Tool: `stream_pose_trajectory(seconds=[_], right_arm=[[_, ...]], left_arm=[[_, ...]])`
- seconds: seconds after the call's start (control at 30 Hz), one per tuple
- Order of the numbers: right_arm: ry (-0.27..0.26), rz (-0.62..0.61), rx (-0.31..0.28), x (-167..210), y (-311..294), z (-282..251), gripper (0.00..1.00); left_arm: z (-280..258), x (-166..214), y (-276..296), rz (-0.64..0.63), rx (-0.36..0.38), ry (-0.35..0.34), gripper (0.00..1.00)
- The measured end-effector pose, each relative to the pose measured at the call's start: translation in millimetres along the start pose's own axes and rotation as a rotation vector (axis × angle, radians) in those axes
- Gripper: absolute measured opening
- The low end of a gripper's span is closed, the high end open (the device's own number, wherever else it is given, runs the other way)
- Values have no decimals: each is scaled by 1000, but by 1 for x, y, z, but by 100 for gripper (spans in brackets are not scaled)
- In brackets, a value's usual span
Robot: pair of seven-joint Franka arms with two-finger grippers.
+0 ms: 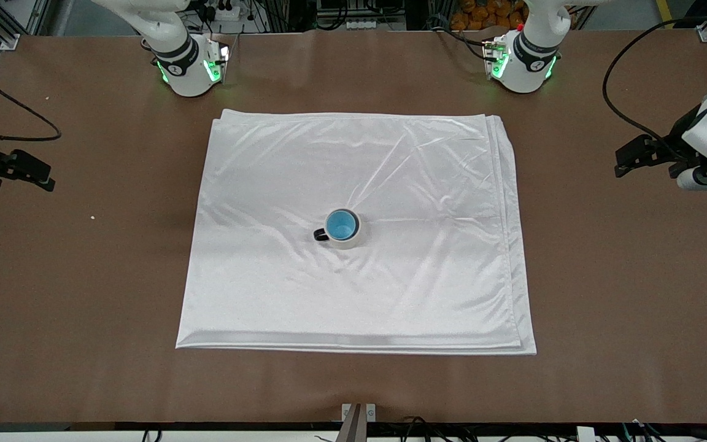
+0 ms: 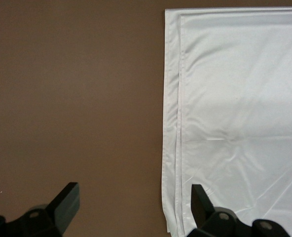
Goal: Place blue cup into white mug on cloth
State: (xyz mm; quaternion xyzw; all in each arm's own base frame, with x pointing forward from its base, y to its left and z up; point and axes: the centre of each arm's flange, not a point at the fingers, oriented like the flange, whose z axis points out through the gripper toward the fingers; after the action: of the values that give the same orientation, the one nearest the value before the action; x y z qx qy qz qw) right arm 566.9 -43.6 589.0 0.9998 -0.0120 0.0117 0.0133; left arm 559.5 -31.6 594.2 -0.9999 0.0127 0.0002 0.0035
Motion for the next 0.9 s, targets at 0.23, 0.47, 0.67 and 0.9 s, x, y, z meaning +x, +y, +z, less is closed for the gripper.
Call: stream_pose_trajectory(seconds=[0.23, 0.47, 0.67, 0.9], right_arm=[[-1, 1, 0, 0, 0, 0, 100], [-1, 2, 0, 0, 1, 1, 100], [-2, 4, 1, 0, 2, 1, 100], [-3, 5, 1, 0, 3, 2, 100]], left_arm=[[0, 0, 0, 0, 0, 1, 100], [0, 0, 0, 1, 0, 0, 100], [3, 1, 0, 1, 0, -4, 100], [4, 2, 2, 4, 0, -6, 100]])
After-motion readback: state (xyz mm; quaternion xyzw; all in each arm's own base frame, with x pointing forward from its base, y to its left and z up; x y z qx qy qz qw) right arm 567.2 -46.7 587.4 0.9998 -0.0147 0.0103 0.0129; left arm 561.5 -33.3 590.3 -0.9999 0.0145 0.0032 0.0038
